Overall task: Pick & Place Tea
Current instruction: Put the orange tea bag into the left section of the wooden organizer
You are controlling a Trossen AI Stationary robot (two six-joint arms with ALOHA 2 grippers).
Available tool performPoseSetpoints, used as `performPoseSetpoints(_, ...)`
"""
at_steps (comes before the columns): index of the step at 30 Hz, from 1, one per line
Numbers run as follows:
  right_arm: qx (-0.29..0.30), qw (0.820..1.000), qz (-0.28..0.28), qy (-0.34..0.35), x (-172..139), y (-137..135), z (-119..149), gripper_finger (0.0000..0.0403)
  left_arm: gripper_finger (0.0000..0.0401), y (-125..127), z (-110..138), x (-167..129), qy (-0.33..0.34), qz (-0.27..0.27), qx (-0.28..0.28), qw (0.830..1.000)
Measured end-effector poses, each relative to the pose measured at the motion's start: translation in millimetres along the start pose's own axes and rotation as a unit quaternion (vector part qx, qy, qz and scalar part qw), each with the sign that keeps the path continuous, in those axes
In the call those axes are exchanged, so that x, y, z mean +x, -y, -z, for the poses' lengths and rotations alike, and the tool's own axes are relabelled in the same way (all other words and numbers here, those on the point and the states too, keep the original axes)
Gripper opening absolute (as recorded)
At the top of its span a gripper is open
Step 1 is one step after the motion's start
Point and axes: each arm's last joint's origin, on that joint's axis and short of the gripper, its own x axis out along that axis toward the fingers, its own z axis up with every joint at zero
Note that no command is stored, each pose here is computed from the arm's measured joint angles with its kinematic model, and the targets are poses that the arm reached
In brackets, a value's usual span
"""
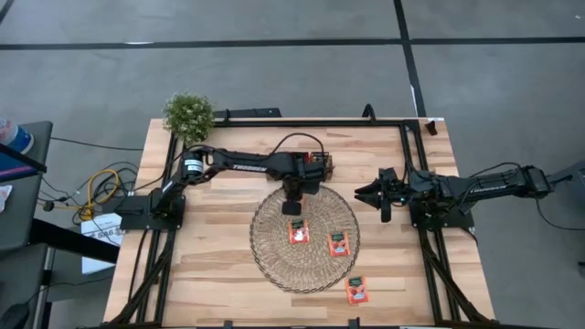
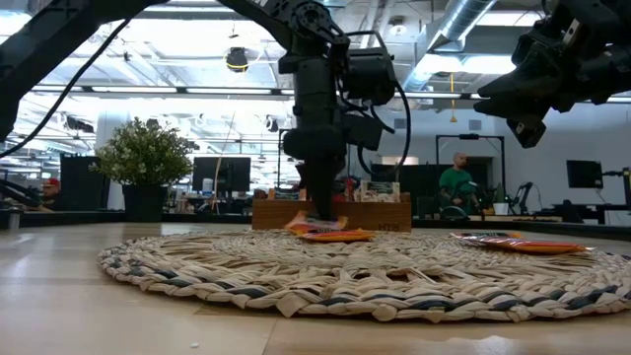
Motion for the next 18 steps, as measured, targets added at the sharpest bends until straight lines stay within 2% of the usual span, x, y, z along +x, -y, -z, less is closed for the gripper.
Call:
performPoseSetpoints(9, 0.000, 1.000, 0.000, 0.000, 0, 0, 0, 0.0098, 0.0000, 1, -7, -27, -0.011, 0.003, -0.011, 1.000)
performPoseSetpoints(18, 0.000, 1.000, 0.000, 0.000, 0, 0, 0, 0.0098, 0.0000, 3, -16, -74, -0.010, 0.004, -0.023, 1.000)
